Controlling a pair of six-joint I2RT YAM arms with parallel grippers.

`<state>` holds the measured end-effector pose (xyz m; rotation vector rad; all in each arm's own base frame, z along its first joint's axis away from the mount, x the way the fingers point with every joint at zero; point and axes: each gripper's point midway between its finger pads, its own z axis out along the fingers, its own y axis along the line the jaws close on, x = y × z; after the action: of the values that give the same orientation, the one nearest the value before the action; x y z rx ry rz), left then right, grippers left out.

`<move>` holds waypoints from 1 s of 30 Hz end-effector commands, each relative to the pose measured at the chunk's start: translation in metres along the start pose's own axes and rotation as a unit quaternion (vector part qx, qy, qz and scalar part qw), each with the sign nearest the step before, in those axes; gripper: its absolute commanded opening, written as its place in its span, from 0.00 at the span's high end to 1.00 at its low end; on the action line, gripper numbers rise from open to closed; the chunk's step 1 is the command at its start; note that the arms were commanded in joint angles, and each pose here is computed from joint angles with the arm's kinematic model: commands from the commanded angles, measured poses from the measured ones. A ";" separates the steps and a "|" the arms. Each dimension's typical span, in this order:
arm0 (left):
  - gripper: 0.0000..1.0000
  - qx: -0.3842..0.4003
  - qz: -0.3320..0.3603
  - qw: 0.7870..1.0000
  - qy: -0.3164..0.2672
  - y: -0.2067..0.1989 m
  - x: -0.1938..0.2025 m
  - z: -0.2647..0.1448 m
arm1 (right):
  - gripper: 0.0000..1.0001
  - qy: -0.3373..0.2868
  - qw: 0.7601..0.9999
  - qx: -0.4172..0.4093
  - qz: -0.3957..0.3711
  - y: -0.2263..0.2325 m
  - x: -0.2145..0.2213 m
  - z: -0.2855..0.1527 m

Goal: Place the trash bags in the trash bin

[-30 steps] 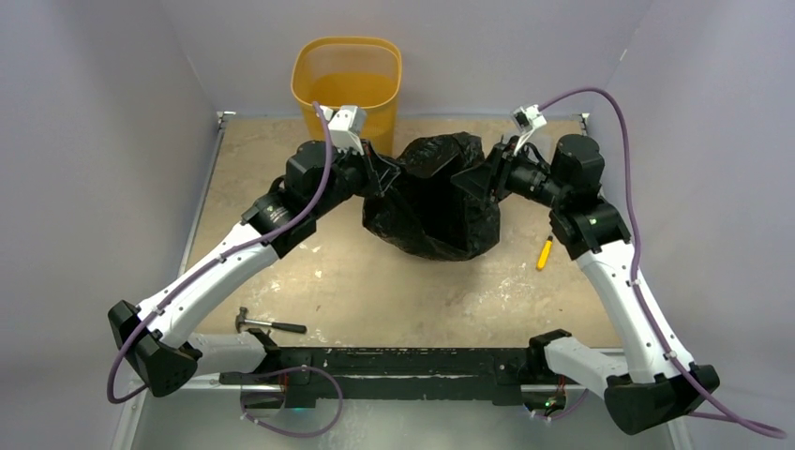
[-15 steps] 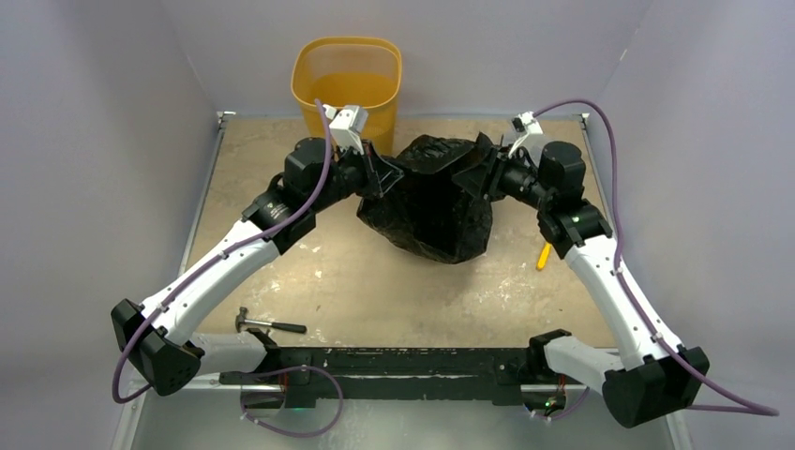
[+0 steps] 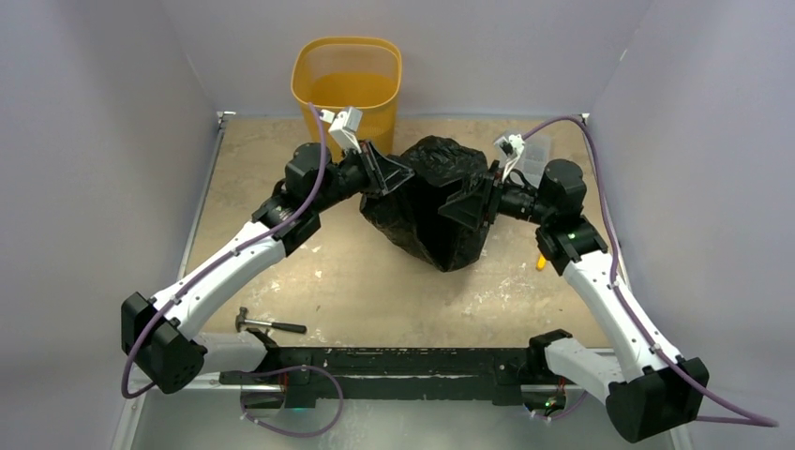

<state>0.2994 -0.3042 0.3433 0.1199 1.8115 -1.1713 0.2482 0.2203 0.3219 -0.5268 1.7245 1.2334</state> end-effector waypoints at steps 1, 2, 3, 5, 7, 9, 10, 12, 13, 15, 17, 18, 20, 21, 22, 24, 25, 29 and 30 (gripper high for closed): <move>0.91 0.092 -0.042 0.995 -0.006 -0.032 -0.004 0.006 | 0.43 -0.006 0.998 -0.047 -0.028 0.017 -0.007 0.001; 0.90 0.098 -0.050 0.994 -0.003 -0.033 -0.002 0.008 | 0.43 -0.004 0.998 -0.049 -0.027 0.017 -0.007 0.002; 0.89 0.104 -0.055 0.993 -0.001 -0.034 -0.001 0.009 | 0.42 -0.004 0.998 -0.052 -0.027 0.018 -0.007 0.004; 0.86 0.112 -0.062 0.992 0.007 -0.035 0.003 0.011 | 0.39 -0.007 0.998 -0.055 -0.029 0.020 -0.010 0.008; 0.83 0.113 -0.062 0.992 0.014 -0.035 0.006 0.012 | 0.34 -0.007 0.998 -0.055 -0.028 0.020 -0.012 0.011; 0.81 0.112 -0.062 0.992 0.016 -0.035 0.007 0.011 | 0.33 -0.004 0.998 -0.054 -0.024 0.019 -0.011 0.015; 0.79 0.112 -0.062 0.992 0.017 -0.035 0.007 0.011 | 0.33 -0.001 0.998 -0.055 -0.021 0.019 -0.009 0.017; 0.75 0.112 -0.062 0.992 0.019 -0.036 0.007 0.011 | 0.32 0.005 0.998 -0.058 -0.017 0.020 -0.005 0.023; 0.74 0.111 -0.062 0.992 0.022 -0.035 0.008 0.012 | 0.32 0.007 0.998 -0.057 -0.015 0.020 -0.003 0.026; 0.70 0.107 -0.058 0.992 0.026 -0.034 0.009 0.012 | 0.31 0.009 0.999 -0.050 -0.010 0.018 -0.001 0.031; 0.69 0.099 -0.057 0.993 0.033 -0.030 0.013 0.013 | 0.31 0.007 1.000 -0.029 0.000 0.010 0.002 0.034; 0.69 0.094 -0.057 0.993 0.035 -0.028 0.014 0.013 | 0.31 0.006 1.000 -0.013 0.007 0.004 0.004 0.036; 0.71 0.085 -0.055 0.994 0.040 -0.024 0.017 0.012 | 0.31 0.006 1.000 0.025 0.017 -0.010 0.007 0.035; 0.72 0.077 -0.053 0.995 0.041 -0.021 0.017 0.012 | 0.31 0.004 0.999 0.041 0.016 -0.015 0.008 0.034; 0.73 0.070 -0.050 0.996 0.039 -0.019 0.017 0.011 | 0.31 0.004 0.998 0.063 0.018 -0.021 0.010 0.031; 0.74 0.060 -0.045 0.997 0.037 -0.016 0.016 0.009 | 0.30 0.003 0.995 0.096 0.019 -0.031 0.015 0.025; 0.76 0.055 -0.041 0.997 0.035 -0.015 0.015 0.008 | 0.30 0.010 0.994 0.108 0.019 -0.035 0.019 0.023; 0.78 0.039 -0.033 0.998 0.029 -0.011 0.011 0.007 | 0.28 0.051 0.991 0.124 0.023 -0.046 0.043 0.021; 0.78 0.040 -0.032 0.998 0.028 -0.011 0.011 0.007 | 0.28 0.054 0.991 0.121 0.023 -0.047 0.047 0.022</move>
<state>0.2892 -0.3269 0.3148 0.1230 1.9068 -1.3361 0.2705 0.2350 0.2725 -0.4021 1.9128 1.1028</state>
